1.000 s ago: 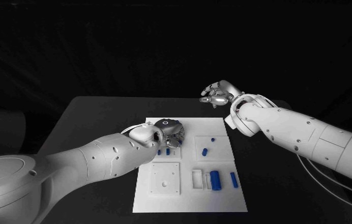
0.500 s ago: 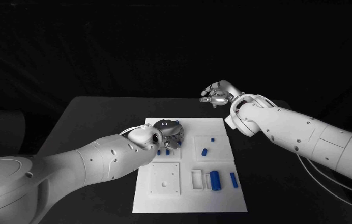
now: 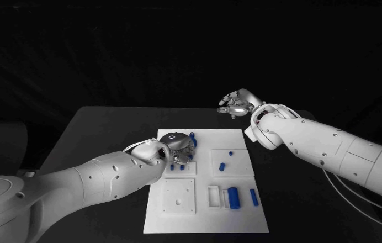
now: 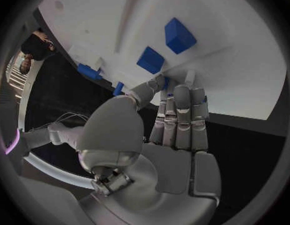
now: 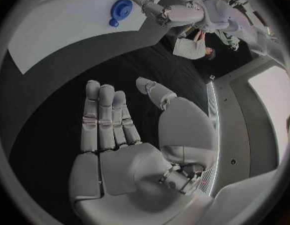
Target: Assemble the parts on the task board
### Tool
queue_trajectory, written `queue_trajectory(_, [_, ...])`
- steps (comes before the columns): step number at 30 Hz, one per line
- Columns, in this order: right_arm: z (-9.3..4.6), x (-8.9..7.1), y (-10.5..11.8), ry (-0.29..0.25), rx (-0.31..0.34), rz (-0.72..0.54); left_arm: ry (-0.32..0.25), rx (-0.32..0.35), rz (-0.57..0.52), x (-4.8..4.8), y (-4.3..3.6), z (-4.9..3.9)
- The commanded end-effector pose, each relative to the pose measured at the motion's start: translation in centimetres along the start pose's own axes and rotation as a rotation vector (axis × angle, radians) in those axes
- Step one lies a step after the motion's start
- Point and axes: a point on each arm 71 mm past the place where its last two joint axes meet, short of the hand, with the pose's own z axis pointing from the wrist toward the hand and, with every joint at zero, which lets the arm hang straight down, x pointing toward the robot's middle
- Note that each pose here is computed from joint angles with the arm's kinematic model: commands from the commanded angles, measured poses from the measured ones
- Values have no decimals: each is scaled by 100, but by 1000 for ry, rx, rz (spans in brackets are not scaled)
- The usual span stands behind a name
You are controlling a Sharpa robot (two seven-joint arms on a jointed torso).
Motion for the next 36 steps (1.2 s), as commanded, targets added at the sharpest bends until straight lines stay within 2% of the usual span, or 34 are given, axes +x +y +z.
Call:
queue_trajectory(1, [0, 10, 10, 10, -9, -8, -19, -9, -42, -15, 2, -6])
queue_trajectory(6, [0, 10, 9, 10, -8, -8, -36, -9, -84, -98, -1, -12])
queue_trajectory(9, [-2, 3, 2, 9, -7, -9, -46, -16, -121, -165, 24, -30])
queue_trajectory(11, [-4, -2, -4, 9, -6, -9, -53, -17, -130, -215, 48, -58])
queue_trajectory(16, [-8, -14, -19, 8, -2, -11, -39, -30, -150, -262, 113, -145])
queue_trajectory(30, [-20, -46, -53, 3, 4, -14, -7, -85, -144, -273, 369, -345])
queue_trajectory(36, [-19, -41, -46, 4, 2, -14, 0, -87, -144, -268, 397, -364])
